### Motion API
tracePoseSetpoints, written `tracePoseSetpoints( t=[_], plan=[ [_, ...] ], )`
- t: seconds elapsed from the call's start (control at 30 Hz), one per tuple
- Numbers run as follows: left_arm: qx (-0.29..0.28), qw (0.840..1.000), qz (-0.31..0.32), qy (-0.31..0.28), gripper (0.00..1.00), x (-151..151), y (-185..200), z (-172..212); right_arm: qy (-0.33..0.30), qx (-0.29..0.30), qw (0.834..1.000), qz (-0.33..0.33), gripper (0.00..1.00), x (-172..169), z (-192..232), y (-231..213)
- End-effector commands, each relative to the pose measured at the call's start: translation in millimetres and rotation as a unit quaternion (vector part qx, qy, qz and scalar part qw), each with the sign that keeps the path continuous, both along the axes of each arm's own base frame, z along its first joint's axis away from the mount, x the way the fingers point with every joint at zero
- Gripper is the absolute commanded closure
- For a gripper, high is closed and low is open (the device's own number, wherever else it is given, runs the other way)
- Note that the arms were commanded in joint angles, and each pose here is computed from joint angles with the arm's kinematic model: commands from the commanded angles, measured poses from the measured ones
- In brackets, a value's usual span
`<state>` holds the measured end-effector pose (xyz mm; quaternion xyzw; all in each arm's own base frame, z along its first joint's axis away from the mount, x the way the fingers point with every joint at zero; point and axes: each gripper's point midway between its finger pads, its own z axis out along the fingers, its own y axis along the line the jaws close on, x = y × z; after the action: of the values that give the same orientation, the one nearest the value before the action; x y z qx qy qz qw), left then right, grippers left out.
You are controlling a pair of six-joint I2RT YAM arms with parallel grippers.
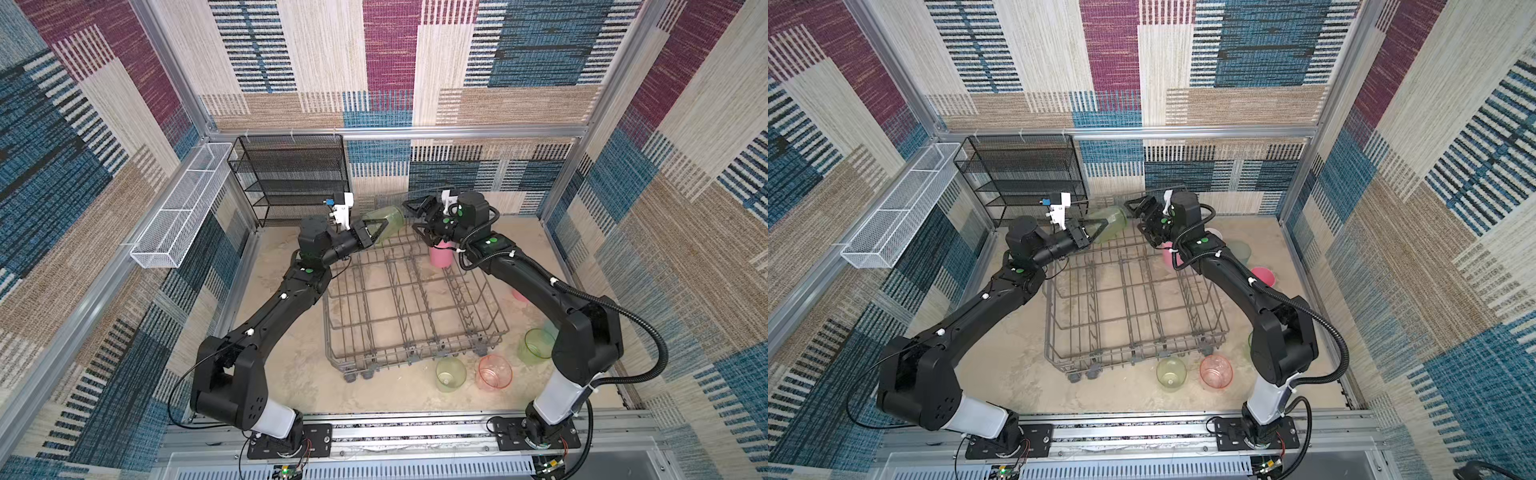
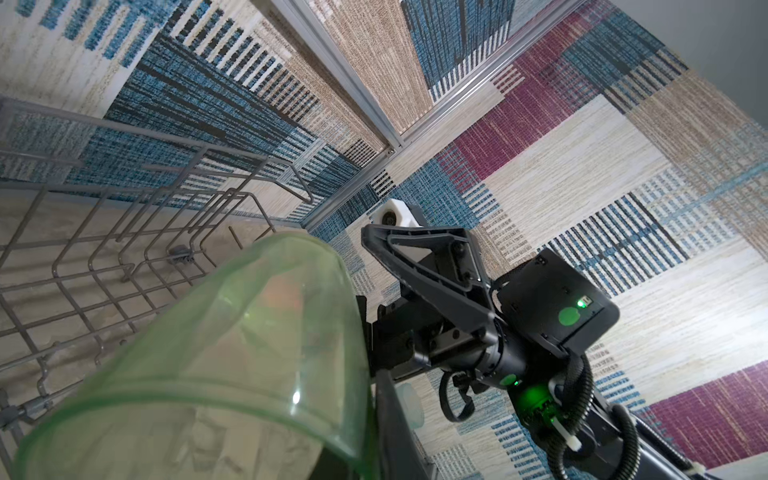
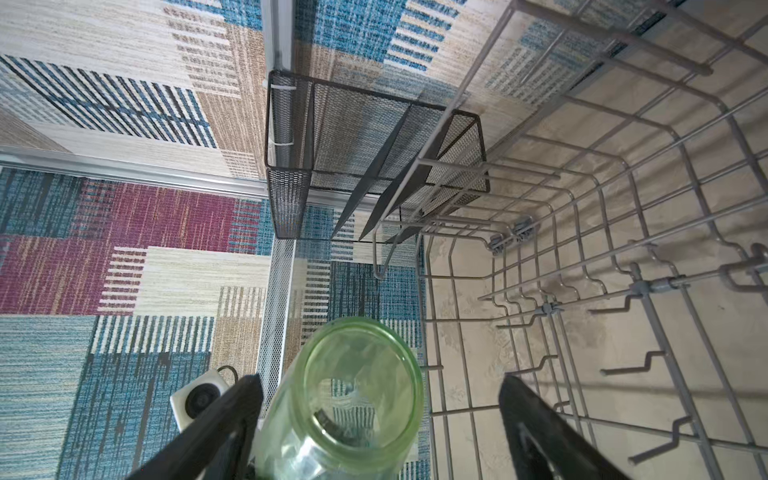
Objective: Load the cups into the dish rack
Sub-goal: 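Grasp the green cup base with the right gripper from the left gripper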
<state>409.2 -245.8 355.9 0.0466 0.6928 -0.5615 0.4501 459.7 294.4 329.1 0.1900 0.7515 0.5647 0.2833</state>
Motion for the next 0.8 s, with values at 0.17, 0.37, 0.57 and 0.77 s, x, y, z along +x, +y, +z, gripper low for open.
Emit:
tracePoseSetpoints(
  t=[0.17,0.37,0.57,0.77],
  plan=[
    [0.015,0.992,-0.035,-0.116,0.99,-6.7,-21.6,19.2,0.036,0.035,0.999,-0.003,0.09,-0.6,5.8,-1.0],
    [0.043,0.987,-0.044,-0.15,0.98,-9.0,-39.1,10.1,0.059,0.03,0.998,-0.007,0.1,0.2,4.1,-2.6],
    [0.073,0.98,-0.049,-0.18,0.99,-11.6,-53.8,1.2,0.068,0.03,0.997,-0.015,0.14,0.0,6.0,-6.1],
    [0.085,0.976,-0.043,-0.194,0.99,-9.8,-58.0,0.0,0.064,0.025,0.997,-0.04,0.19,-1.8,9.6,-15.7]
  ],
)
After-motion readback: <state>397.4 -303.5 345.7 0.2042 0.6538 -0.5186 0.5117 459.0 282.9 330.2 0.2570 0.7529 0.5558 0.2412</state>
